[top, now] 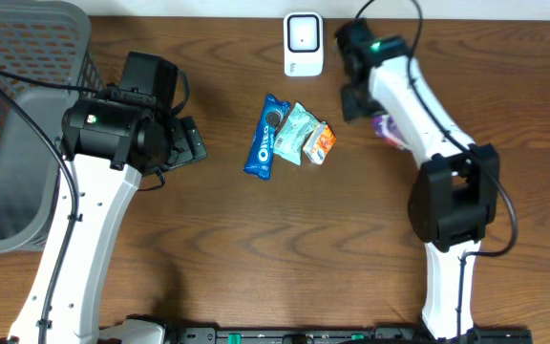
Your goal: Scan the item barcode
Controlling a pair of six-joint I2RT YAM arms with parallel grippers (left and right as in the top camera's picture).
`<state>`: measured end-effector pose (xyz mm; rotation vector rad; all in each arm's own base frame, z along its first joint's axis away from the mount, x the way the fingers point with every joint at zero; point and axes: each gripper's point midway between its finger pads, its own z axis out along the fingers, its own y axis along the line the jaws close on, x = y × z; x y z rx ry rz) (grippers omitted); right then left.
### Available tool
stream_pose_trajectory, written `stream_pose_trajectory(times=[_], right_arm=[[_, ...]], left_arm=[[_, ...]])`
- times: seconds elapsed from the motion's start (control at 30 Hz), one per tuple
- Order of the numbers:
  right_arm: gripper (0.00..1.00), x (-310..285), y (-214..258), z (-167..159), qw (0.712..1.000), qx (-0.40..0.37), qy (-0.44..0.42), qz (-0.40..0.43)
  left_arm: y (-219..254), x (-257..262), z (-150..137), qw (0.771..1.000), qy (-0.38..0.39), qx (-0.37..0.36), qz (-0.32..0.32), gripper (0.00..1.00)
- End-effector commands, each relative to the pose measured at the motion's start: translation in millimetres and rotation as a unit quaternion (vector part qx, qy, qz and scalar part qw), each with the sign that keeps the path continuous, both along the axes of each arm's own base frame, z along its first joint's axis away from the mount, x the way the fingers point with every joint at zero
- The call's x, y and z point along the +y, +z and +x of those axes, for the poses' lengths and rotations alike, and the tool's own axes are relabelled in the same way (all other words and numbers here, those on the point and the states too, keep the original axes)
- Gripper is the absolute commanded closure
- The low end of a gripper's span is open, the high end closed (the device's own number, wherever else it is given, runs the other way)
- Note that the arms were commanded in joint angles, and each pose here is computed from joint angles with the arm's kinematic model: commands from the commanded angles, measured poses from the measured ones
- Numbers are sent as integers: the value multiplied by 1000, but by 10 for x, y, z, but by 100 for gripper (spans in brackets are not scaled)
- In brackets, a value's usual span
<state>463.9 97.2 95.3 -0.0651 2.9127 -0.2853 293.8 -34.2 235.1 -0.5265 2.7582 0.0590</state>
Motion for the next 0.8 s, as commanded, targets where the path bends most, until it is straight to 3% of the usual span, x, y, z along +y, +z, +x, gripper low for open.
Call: stream_pose_trajectory(times=[0.0, 0.13, 0.33, 0.77], right_arm=[[21, 222, 725, 102, 983, -40, 53, 172], [16, -14, 947, 97, 972, -40, 48, 225], [13, -737, 769, -4, 975, -10, 12, 222], [25, -656, -366, -52, 934, -7, 15, 358]], left_arm=[[44, 26, -11, 1000, 6, -7, 1, 2], [44, 26, -11, 1000, 5, -7, 1, 2], [44, 25, -10, 1000, 6, -7, 1, 2], [44, 26, -11, 1000, 6, -7, 1, 2]])
